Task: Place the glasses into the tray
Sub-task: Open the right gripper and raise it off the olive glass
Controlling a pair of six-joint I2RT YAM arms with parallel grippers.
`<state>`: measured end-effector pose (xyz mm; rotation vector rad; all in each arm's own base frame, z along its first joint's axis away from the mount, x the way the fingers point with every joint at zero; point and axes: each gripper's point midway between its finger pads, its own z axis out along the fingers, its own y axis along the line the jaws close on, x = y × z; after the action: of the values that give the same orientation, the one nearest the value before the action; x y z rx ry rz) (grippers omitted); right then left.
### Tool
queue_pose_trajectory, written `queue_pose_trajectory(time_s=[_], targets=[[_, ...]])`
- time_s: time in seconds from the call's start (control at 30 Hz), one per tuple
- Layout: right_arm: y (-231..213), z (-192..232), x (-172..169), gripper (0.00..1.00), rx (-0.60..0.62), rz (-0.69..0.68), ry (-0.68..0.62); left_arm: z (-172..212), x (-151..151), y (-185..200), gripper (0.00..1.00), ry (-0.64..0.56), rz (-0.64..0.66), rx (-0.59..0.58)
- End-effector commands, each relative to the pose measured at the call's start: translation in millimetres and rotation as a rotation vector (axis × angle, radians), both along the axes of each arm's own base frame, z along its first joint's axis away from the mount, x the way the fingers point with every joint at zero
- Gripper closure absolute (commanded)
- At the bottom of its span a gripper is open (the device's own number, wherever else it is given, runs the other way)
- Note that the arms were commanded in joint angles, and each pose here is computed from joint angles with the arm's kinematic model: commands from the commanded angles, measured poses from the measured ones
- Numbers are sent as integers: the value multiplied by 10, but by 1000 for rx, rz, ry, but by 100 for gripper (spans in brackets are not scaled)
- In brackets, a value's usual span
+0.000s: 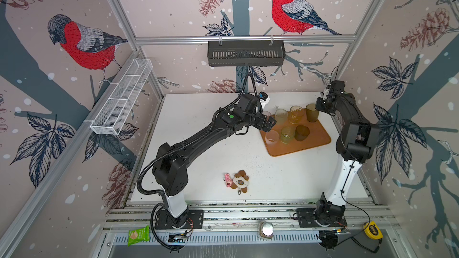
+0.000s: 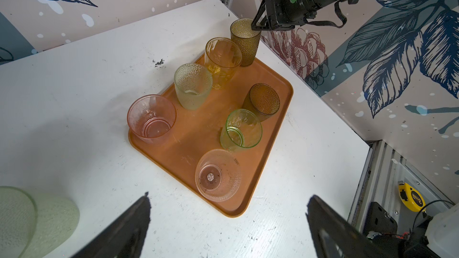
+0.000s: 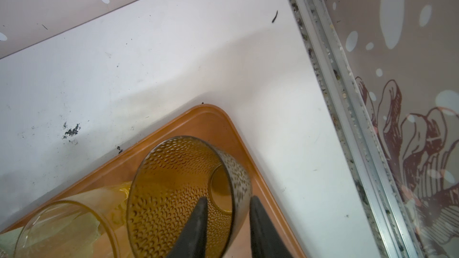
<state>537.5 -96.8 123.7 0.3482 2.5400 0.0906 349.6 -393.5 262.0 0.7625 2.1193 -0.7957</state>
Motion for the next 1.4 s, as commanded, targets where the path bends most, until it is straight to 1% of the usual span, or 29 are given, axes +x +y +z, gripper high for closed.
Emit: queue_pose_trajectory(time_s=[0.0, 0.67, 1.37], targets=[[0, 42, -2, 69, 2, 5, -15, 86, 9, 5, 2, -28, 3, -12], [22, 40, 15, 72, 11, 13, -18, 96, 12, 9, 2, -33, 7, -13], [134, 406, -34, 68, 9, 32, -93, 104, 4, -2, 2, -35, 2, -15]])
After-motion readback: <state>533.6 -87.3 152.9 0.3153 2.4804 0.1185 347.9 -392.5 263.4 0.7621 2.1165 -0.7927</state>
